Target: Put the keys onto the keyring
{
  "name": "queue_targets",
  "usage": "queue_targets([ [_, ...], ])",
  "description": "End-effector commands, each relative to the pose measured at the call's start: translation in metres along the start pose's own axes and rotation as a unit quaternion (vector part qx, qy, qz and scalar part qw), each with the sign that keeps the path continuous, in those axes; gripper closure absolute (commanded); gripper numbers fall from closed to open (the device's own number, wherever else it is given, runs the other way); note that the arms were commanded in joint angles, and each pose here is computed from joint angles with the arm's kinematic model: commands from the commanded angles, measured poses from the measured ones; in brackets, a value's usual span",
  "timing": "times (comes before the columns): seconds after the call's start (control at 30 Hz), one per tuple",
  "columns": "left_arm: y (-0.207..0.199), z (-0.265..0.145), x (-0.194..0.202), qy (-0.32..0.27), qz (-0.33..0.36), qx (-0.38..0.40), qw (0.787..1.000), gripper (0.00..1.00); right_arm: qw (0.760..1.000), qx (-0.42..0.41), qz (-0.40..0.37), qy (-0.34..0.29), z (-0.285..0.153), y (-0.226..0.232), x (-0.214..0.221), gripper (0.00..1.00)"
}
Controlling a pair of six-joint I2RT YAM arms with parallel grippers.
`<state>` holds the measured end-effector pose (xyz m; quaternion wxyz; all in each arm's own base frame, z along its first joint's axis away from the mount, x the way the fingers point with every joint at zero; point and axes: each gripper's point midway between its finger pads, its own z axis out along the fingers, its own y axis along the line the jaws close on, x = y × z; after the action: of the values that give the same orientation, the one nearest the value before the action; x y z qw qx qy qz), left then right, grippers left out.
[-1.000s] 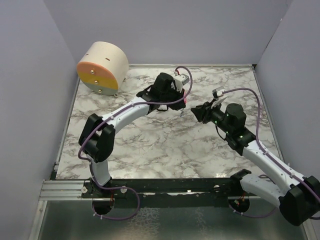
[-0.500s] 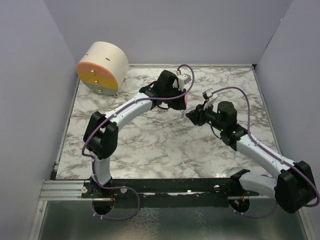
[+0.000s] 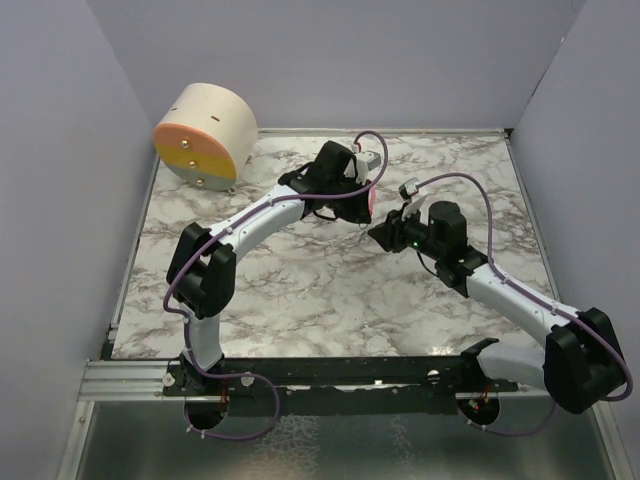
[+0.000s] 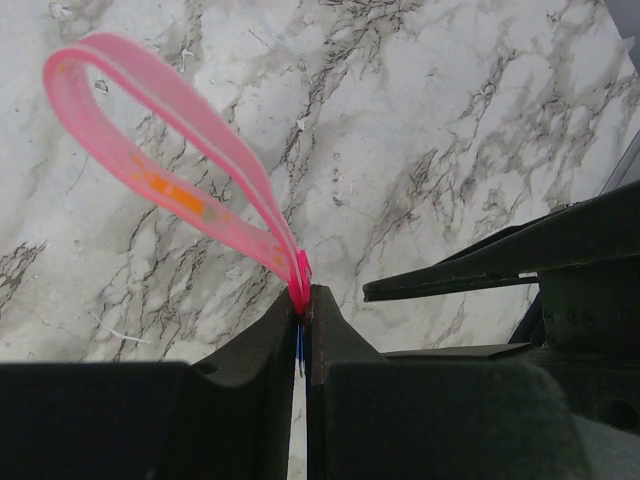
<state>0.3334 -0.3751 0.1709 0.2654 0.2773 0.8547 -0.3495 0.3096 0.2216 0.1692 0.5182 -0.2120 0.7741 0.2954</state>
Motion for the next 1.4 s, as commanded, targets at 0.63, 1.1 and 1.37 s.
queue_targets([
  [0.63, -0.009, 0.004, -0.002, 0.003, -0.002, 0.018, 1.000, 1.00, 0.999, -0.024, -0.024, -0.022, 0.013, 0.014, -0.019, 0.84],
  [1.1, -0.012, 0.003, -0.003, 0.003, 0.000, 0.018, 1.000, 1.00, 0.999, -0.020, -0.022, -0.011, 0.016, 0.012, -0.015, 0.87],
  [1.37, -0.013, 0.001, -0.002, 0.007, 0.002, 0.017, 1.000, 1.00, 1.000, -0.001, -0.022, -0.009, 0.017, 0.005, -0.014, 0.99],
])
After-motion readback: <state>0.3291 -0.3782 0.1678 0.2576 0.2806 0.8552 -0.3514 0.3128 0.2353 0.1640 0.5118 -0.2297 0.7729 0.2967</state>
